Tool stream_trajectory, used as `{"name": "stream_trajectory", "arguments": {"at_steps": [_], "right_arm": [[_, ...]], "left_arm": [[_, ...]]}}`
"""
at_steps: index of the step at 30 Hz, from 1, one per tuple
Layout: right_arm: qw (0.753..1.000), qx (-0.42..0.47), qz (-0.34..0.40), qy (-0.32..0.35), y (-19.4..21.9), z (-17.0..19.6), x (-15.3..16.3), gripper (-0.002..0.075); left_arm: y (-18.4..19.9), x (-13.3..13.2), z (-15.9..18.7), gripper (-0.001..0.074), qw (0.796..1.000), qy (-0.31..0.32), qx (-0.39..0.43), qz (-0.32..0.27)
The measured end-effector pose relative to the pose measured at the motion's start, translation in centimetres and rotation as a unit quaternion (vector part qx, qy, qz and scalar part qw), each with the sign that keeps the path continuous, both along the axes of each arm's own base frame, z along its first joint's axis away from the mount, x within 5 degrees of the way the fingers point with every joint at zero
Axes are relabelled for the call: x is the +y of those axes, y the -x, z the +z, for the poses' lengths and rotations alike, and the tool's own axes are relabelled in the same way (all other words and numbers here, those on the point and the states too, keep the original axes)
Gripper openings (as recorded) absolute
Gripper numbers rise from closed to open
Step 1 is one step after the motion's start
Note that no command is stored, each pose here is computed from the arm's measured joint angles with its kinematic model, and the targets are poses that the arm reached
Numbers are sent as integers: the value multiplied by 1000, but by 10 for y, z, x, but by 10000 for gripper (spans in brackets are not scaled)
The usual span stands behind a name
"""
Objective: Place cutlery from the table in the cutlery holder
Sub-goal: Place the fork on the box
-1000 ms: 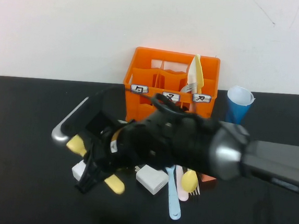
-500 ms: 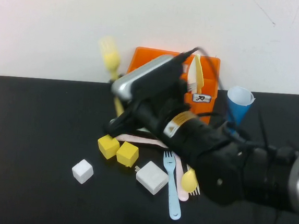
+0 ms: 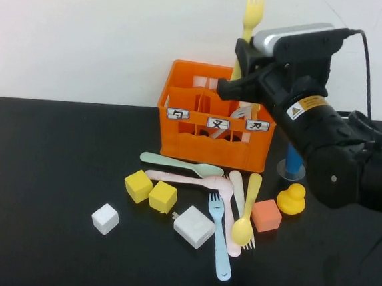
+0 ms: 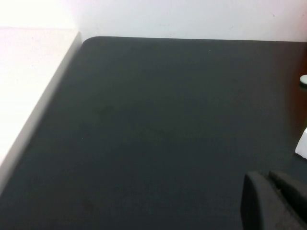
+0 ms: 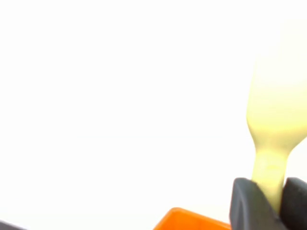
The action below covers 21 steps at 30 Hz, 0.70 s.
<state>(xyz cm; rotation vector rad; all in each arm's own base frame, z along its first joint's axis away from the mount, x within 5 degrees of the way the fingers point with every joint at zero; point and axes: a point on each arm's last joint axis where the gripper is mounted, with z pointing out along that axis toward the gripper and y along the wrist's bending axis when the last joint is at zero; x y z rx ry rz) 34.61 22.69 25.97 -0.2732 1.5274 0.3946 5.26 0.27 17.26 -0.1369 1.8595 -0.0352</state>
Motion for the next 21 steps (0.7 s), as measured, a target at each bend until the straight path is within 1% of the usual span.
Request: {"name": "stream_trajectory", "arguments": {"at_steps": [4, 10, 21], "right_arm": [[1000, 8, -8, -6, -6, -13, -1, 118], [1000, 8, -14, -4, -19, -36, 6, 118], [1000, -4, -6, 2, -41, -53, 24, 118]], "left_arm": [[0, 0, 0, -1, 1000, 0, 0, 0], [0, 0, 0, -1, 1000, 0, 0, 0], [0, 0, 0, -1, 1000, 0, 0, 0]]}}
